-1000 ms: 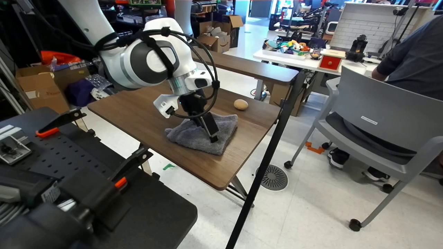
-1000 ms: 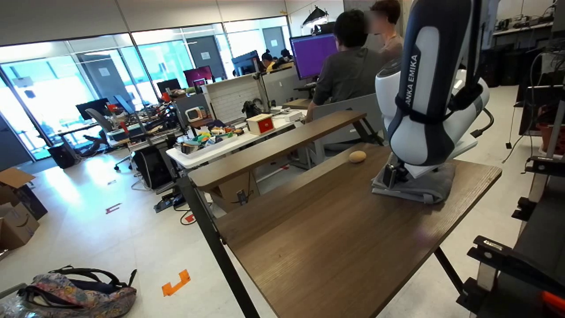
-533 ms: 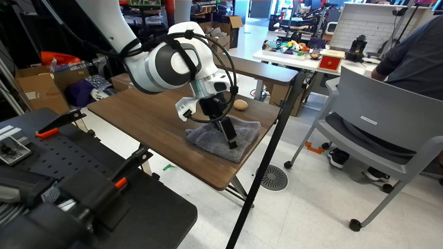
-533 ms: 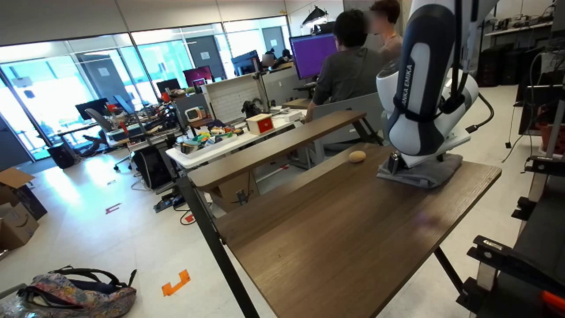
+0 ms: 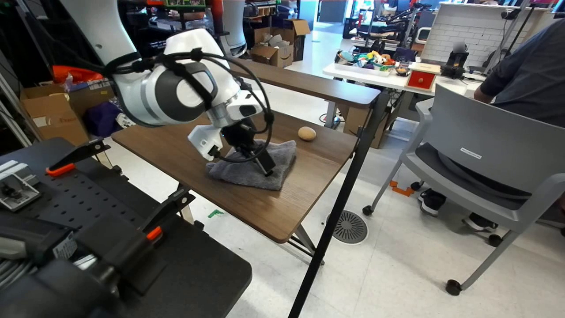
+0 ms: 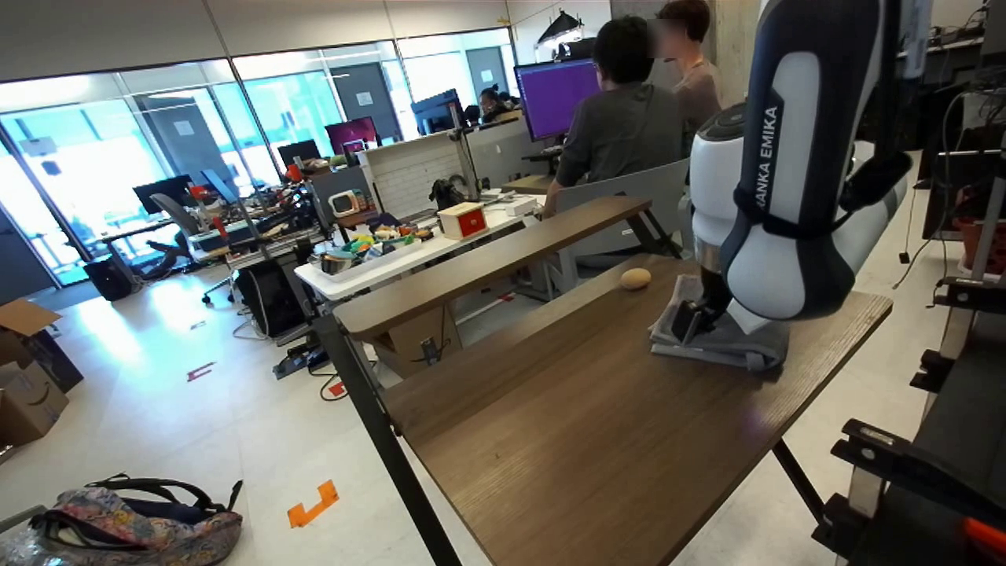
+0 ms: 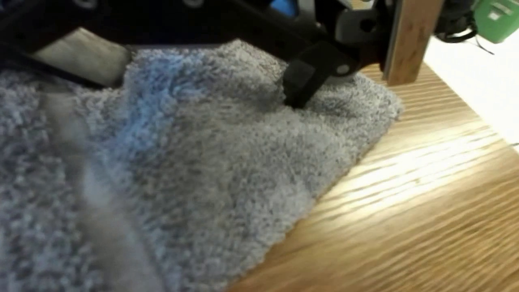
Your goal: Move the plush toy and wipe the table with the cloth
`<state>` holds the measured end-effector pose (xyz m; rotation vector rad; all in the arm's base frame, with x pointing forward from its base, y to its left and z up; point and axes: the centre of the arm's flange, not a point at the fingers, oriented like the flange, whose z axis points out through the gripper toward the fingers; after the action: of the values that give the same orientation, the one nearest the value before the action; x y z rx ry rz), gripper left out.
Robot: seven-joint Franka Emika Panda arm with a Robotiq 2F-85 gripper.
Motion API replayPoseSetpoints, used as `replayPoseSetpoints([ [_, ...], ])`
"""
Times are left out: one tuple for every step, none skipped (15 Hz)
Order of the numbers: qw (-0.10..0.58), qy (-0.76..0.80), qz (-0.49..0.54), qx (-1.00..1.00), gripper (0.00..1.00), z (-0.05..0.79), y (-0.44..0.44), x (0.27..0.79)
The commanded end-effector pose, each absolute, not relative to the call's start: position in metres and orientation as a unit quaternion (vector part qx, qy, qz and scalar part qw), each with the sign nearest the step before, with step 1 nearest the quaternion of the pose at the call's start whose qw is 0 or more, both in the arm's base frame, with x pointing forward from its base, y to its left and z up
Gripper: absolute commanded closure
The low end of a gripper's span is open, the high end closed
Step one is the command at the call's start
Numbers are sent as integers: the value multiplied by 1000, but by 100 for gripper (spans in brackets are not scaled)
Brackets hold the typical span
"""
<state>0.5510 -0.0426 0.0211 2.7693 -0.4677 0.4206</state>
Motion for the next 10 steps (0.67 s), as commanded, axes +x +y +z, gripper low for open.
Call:
replayPoseSetpoints([
  [93, -132, 145, 976, 0, 1, 41, 518],
  [83, -132, 150, 976, 0, 4, 59, 519],
  [74, -135, 151, 976, 0, 4, 74, 524],
  [69, -139, 151, 976, 0, 3, 85, 527],
  [69, -144, 153, 975, 0, -2, 91, 533],
  [75, -153, 158, 973, 0, -10, 90, 542],
  [82, -165, 162, 969, 0, -16, 87, 549],
  [95, -185, 162, 965, 0, -27, 73, 563],
  [105, -207, 160, 959, 0, -33, 59, 576],
  [112, -227, 155, 955, 0, -32, 48, 585],
])
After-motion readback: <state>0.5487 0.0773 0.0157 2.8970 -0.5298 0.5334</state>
